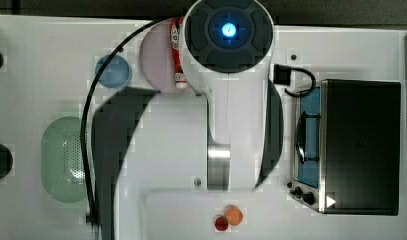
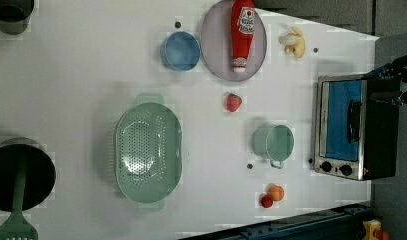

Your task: Drag strainer forwards.

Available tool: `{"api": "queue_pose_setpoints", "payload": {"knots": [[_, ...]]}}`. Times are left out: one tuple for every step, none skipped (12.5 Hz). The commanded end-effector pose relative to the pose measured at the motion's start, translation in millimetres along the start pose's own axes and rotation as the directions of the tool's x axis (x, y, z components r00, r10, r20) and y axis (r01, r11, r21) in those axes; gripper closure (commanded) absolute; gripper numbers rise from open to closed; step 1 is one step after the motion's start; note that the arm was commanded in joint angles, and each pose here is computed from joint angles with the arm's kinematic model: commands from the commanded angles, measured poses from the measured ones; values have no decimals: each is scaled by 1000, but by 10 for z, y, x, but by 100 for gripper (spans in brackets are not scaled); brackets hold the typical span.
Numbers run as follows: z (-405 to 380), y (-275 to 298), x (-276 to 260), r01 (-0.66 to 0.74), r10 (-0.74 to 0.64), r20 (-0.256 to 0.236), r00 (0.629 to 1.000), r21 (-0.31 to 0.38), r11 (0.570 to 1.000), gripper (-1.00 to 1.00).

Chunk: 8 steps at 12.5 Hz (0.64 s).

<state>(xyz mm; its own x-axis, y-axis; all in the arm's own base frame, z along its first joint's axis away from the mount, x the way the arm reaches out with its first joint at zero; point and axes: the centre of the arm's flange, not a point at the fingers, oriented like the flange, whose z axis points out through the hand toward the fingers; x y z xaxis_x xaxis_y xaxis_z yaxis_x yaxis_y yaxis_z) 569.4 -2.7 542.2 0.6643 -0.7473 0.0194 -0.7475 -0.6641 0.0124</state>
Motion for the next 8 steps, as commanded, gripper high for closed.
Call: {"api": "queue_pose_setpoints", "payload": {"knots": [[-737, 858, -560, 25, -25, 2, 1000, 49, 998, -58], [-725, 839, -576, 29, -29, 3, 1000, 47, 998, -81], [-697, 797, -617, 40, -40, 6, 999, 41, 998, -99], [-648, 726, -693, 59, -60, 10, 998, 32, 998, -100], [-595, 630, -794, 85, -85, 13, 996, 22, 996, -100], [-540, 509, -917, 117, -117, 14, 993, 11, 993, -100], [-477, 375, -1061, 154, -154, 17, 988, -3, 988, -100], [-402, 231, -1219, 188, -187, 21, 982, -18, 982, -100]]}}
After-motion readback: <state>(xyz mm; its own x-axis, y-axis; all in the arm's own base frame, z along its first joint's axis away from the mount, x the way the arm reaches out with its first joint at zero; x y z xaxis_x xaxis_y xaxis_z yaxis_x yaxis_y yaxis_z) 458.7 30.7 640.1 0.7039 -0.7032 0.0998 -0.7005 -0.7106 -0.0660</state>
